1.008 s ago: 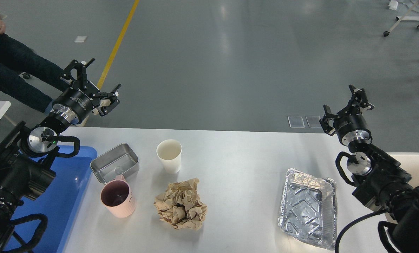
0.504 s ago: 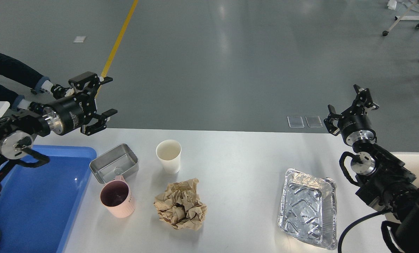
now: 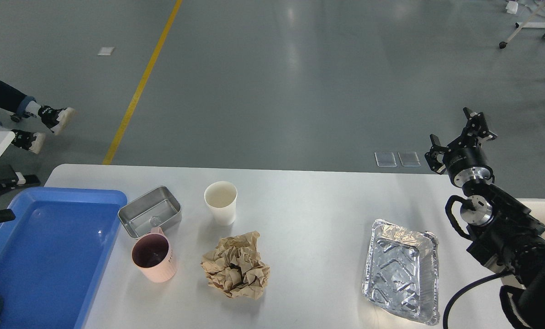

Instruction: Tidy desktop

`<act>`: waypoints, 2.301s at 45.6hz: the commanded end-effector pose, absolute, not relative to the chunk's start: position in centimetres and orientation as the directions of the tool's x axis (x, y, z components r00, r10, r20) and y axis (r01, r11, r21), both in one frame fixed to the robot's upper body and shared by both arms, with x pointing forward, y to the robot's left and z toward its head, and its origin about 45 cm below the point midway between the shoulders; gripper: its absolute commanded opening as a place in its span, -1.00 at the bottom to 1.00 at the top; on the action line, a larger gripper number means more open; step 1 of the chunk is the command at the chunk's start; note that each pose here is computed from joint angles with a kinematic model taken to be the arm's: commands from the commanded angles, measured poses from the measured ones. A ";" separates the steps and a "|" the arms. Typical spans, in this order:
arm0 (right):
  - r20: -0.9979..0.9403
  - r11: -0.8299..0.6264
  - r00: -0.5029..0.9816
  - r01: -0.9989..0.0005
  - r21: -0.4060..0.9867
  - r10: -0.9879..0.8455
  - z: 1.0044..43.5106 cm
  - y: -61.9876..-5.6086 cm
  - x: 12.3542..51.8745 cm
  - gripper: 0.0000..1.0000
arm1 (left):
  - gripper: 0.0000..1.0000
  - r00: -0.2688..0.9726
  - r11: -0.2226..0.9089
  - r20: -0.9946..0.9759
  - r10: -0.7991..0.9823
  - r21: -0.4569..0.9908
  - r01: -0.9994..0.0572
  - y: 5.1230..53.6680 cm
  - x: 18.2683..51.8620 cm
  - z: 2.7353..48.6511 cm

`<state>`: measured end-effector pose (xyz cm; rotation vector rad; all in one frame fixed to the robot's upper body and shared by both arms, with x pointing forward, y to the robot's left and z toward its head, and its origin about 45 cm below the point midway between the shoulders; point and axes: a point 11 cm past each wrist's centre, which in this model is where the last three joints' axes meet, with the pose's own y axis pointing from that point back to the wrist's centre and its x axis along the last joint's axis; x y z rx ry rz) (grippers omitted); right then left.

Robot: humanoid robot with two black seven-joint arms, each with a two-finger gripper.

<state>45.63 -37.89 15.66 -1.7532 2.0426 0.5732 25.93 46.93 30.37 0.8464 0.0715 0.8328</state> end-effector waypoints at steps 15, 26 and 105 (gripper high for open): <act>-0.524 0.147 -0.149 -0.988 0.047 -0.838 16.3 -39.2 45.6 1.00 | 0.96 0.700 0.310 0.293 0.651 0.740 -0.597 52.0 20.4 38.1; -0.526 0.145 -0.146 -0.988 0.044 -0.838 16.4 -39.1 45.7 1.00 | 0.96 0.681 0.258 0.256 0.686 0.790 -0.557 53.4 18.2 36.8; -0.484 0.179 -0.185 -0.982 0.060 -0.855 16.1 -41.7 44.6 1.00 | 0.55 0.924 0.408 0.016 0.382 0.894 -0.184 34.7 30.3 13.2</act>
